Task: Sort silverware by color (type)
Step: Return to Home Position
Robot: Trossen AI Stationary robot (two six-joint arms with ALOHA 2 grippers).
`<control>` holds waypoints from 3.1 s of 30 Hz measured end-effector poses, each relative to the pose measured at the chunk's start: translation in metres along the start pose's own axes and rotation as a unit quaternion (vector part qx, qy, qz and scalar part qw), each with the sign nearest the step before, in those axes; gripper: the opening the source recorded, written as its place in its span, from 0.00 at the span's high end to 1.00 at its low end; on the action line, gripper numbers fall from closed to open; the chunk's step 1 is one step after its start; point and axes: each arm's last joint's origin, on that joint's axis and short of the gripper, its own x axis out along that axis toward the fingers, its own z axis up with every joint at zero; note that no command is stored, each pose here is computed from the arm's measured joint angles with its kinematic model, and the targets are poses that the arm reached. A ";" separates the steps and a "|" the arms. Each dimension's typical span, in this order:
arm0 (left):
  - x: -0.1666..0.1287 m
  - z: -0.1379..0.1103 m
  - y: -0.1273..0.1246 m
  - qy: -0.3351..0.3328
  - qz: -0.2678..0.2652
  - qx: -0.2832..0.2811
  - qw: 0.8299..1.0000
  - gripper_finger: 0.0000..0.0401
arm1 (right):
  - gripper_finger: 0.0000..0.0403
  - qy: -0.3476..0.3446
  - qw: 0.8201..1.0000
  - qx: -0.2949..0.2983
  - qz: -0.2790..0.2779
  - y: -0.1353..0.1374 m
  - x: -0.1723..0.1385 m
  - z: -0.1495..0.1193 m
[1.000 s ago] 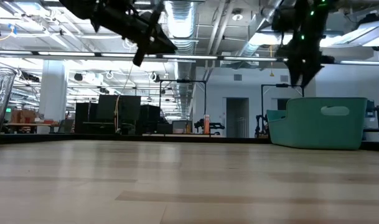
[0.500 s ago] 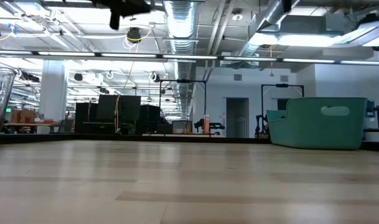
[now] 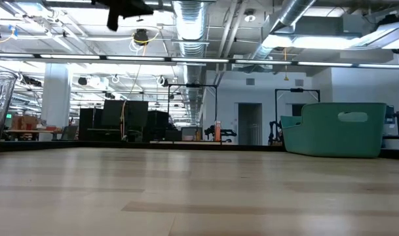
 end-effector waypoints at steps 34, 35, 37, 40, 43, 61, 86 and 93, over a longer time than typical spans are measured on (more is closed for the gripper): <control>-0.055 -0.120 0.000 -0.119 -0.248 0.081 0.958 1.00 | 0.97 -0.106 0.993 0.016 0.055 -0.001 -0.079 -0.130; -0.056 -0.124 0.001 -0.116 -0.249 0.081 0.958 1.00 | 0.97 -0.118 0.991 0.035 0.047 -0.002 -0.082 -0.135; -0.060 -0.133 0.005 -0.119 -0.248 0.081 0.958 1.00 | 0.97 -0.144 0.987 0.046 0.049 -0.003 -0.087 -0.144; -0.064 -0.143 0.010 -0.143 -0.242 0.073 0.957 1.00 | 0.98 -0.175 0.981 0.043 0.074 -0.003 -0.088 -0.160; -0.068 -0.151 0.013 -0.152 -0.243 0.059 0.956 1.00 | 0.98 -0.176 0.979 0.044 0.089 -0.003 -0.081 -0.177; -0.080 -0.182 0.030 -0.109 -0.219 0.084 0.966 1.00 | 0.98 -0.127 0.983 0.059 0.122 0.001 -0.056 -0.225; -0.099 -0.186 0.031 -0.100 -0.274 0.097 0.952 1.00 | 0.97 -0.128 0.983 0.010 0.133 -0.006 -0.052 -0.236; -0.104 -0.180 0.025 -0.063 -0.361 0.039 0.930 1.00 | 0.97 -0.125 0.979 0.049 0.153 -0.004 -0.051 -0.239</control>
